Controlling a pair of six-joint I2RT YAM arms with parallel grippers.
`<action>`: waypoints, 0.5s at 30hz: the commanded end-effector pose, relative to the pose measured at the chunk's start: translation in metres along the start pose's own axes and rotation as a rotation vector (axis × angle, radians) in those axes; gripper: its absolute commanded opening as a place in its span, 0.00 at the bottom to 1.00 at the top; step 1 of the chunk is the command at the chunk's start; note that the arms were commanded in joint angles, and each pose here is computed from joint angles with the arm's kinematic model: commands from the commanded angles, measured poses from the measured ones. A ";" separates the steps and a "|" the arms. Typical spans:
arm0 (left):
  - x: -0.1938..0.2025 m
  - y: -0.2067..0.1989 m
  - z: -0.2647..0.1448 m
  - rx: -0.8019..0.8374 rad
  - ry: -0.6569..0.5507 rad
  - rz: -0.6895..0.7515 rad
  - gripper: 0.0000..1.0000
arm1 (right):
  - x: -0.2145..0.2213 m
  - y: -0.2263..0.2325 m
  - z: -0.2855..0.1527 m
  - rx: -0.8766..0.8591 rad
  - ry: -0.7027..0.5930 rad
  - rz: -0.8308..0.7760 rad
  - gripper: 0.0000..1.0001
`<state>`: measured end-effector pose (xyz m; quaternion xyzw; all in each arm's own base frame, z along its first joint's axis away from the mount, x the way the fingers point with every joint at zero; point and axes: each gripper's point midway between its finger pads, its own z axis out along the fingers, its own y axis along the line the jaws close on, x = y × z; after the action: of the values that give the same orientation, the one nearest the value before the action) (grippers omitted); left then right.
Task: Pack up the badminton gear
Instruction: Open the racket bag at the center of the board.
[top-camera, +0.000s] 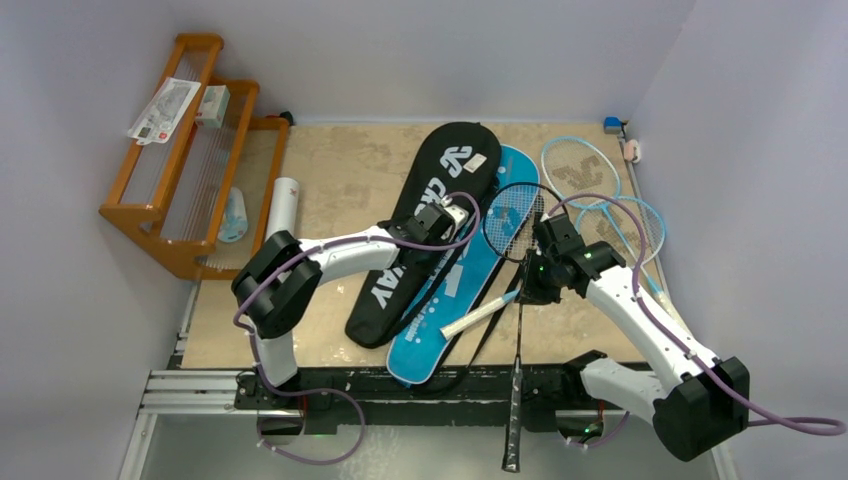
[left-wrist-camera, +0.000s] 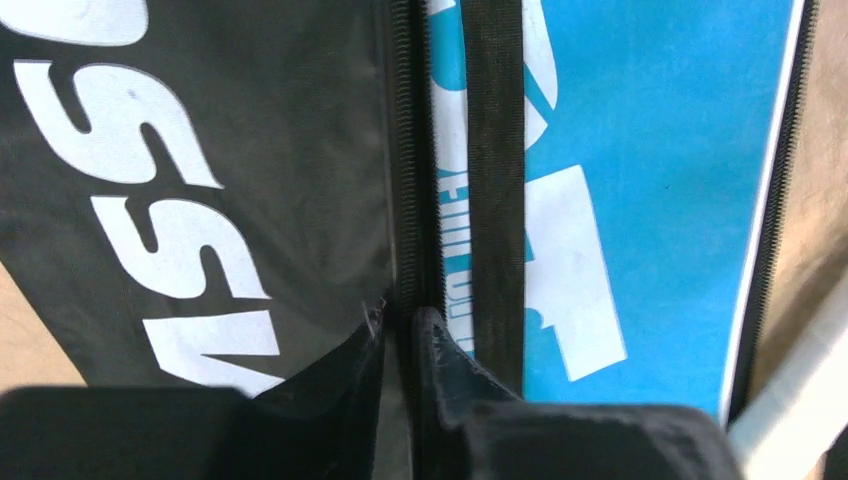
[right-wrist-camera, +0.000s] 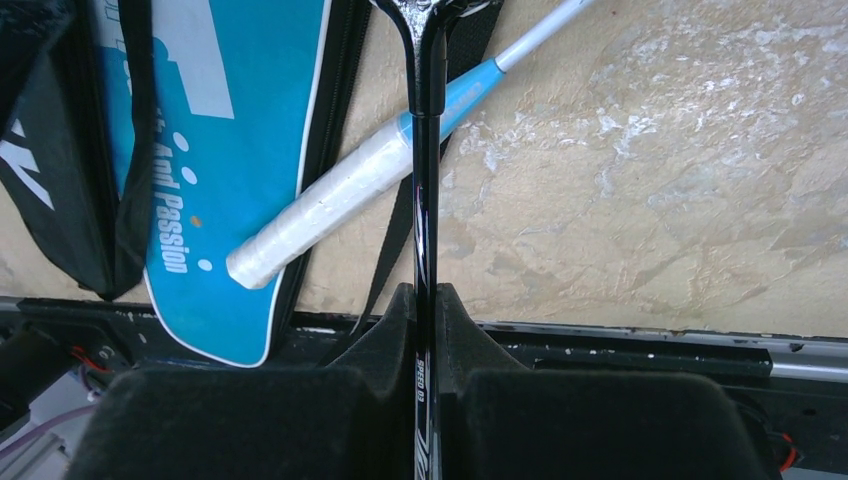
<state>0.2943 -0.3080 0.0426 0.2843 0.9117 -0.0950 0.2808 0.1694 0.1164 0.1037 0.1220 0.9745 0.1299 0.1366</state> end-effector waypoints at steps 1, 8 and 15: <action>-0.021 0.007 -0.005 -0.044 -0.045 0.021 0.01 | 0.004 0.002 -0.003 -0.021 0.006 0.014 0.00; -0.050 0.016 -0.035 -0.089 -0.140 -0.012 0.00 | 0.004 -0.011 -0.002 0.055 0.014 0.002 0.00; -0.074 0.030 -0.061 -0.169 -0.213 -0.061 0.00 | 0.003 -0.013 -0.004 0.050 -0.008 -0.003 0.00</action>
<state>0.3118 -0.2971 0.0785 0.2670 0.9060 -0.0543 0.3240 0.1627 0.1099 0.1009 0.1256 0.9777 0.1124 0.1255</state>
